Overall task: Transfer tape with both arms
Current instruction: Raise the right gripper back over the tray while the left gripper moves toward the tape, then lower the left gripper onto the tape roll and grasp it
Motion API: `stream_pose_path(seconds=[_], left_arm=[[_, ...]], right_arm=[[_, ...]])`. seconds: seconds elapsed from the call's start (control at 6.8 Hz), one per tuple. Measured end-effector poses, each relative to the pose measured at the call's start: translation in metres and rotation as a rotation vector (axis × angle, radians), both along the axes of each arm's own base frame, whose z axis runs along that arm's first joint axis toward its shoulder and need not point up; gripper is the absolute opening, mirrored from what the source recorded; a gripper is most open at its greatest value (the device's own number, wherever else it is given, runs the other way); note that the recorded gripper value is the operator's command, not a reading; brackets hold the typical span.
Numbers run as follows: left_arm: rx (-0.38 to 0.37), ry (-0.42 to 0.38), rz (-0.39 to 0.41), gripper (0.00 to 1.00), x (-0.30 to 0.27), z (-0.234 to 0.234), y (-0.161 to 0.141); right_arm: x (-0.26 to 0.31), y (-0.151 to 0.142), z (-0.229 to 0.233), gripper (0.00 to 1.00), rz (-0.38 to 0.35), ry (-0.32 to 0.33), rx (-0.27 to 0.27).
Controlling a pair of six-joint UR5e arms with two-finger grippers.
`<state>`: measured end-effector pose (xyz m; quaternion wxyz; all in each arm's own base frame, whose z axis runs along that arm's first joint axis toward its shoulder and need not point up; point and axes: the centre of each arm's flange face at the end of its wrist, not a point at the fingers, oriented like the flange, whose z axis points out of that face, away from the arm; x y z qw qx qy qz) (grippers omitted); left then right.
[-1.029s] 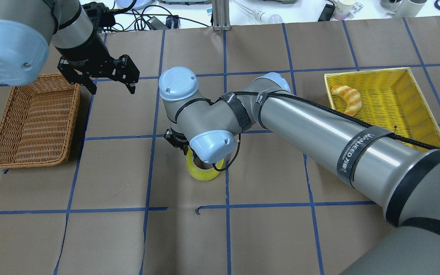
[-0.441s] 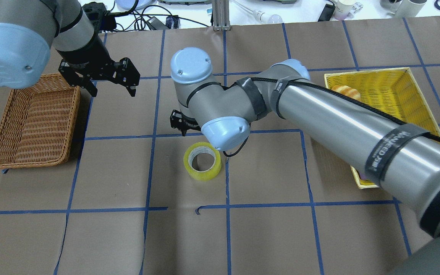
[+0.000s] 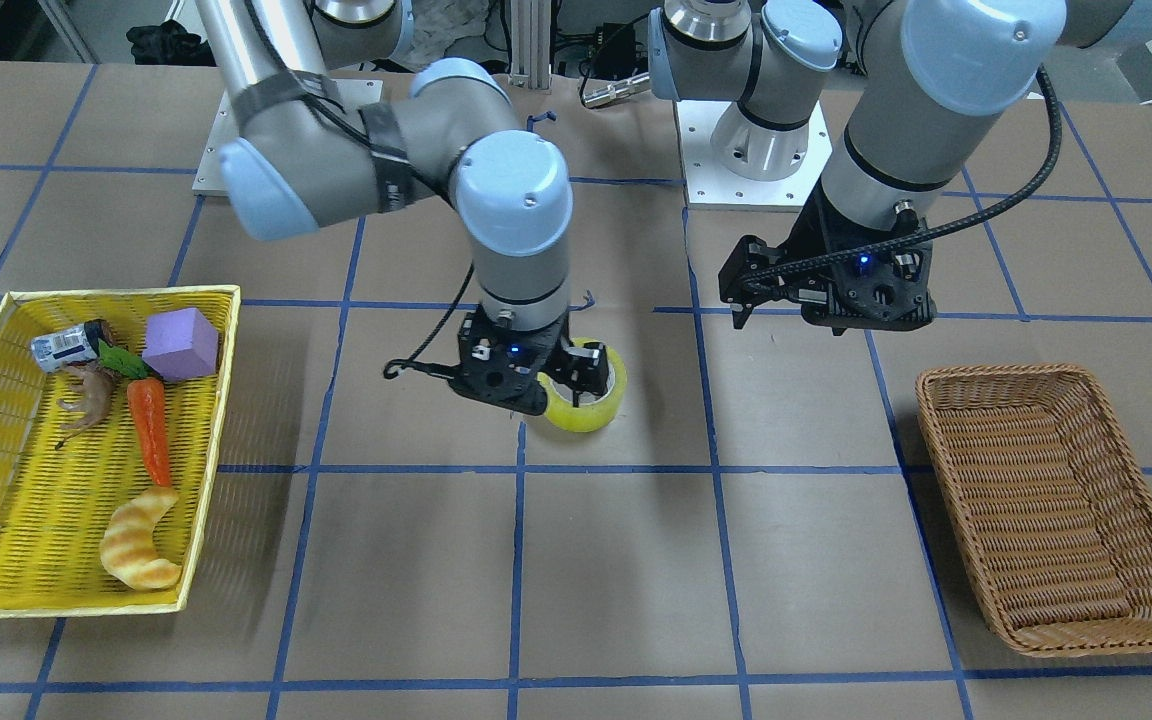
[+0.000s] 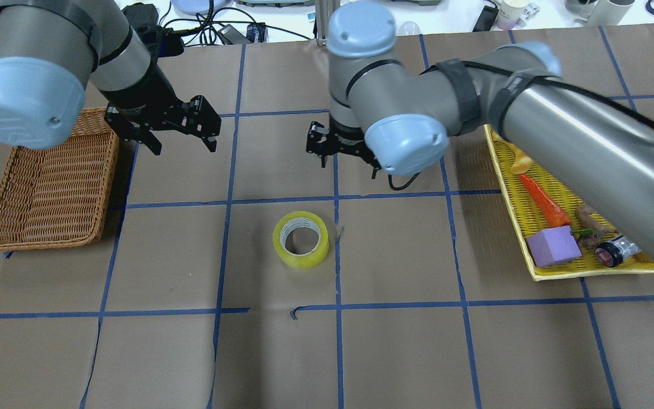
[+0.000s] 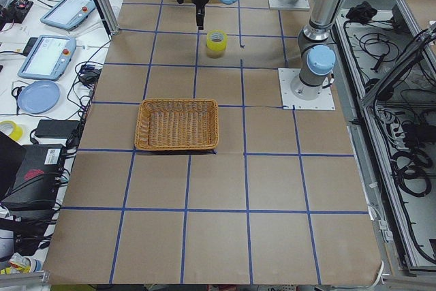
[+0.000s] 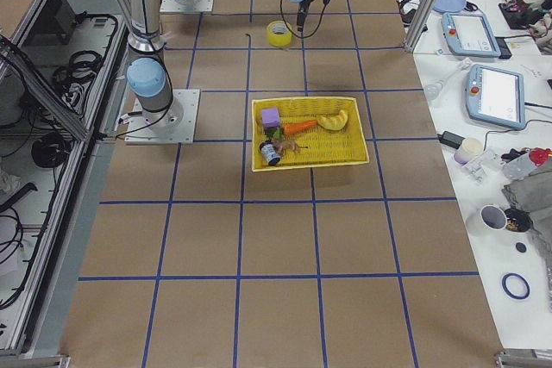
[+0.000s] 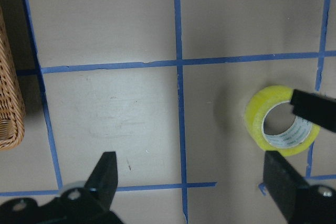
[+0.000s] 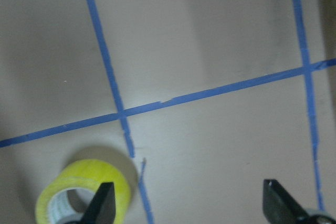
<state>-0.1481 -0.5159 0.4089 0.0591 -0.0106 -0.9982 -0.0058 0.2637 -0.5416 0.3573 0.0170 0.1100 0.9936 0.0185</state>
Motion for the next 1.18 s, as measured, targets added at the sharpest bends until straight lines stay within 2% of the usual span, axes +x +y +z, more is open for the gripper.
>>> stream_pose_path(seconds=[0.15, 0.44, 0.74, 1.18], left_arm=[[-0.021, 0.011, -0.014, 1.00, -0.021, -0.027, 0.005], [-0.061, 0.018, 0.002, 1.00, -0.061, -0.094, 0.030], [-0.058, 0.020, 0.006, 1.00, -0.073, -0.144, 0.048], [-0.037, 0.017, -0.003, 1.00, -0.080, -0.179, 0.046]], right_arm=[[-0.052, -0.005, 0.018, 1.00, 0.041, 0.006, 0.029], [-0.115, 0.007, 0.053, 1.00, 0.096, 0.039, 0.067], [-0.129, 0.025, 0.077, 1.00, 0.111, 0.051, 0.077], [-0.131, 0.030, 0.089, 1.00, 0.111, 0.053, 0.057]])
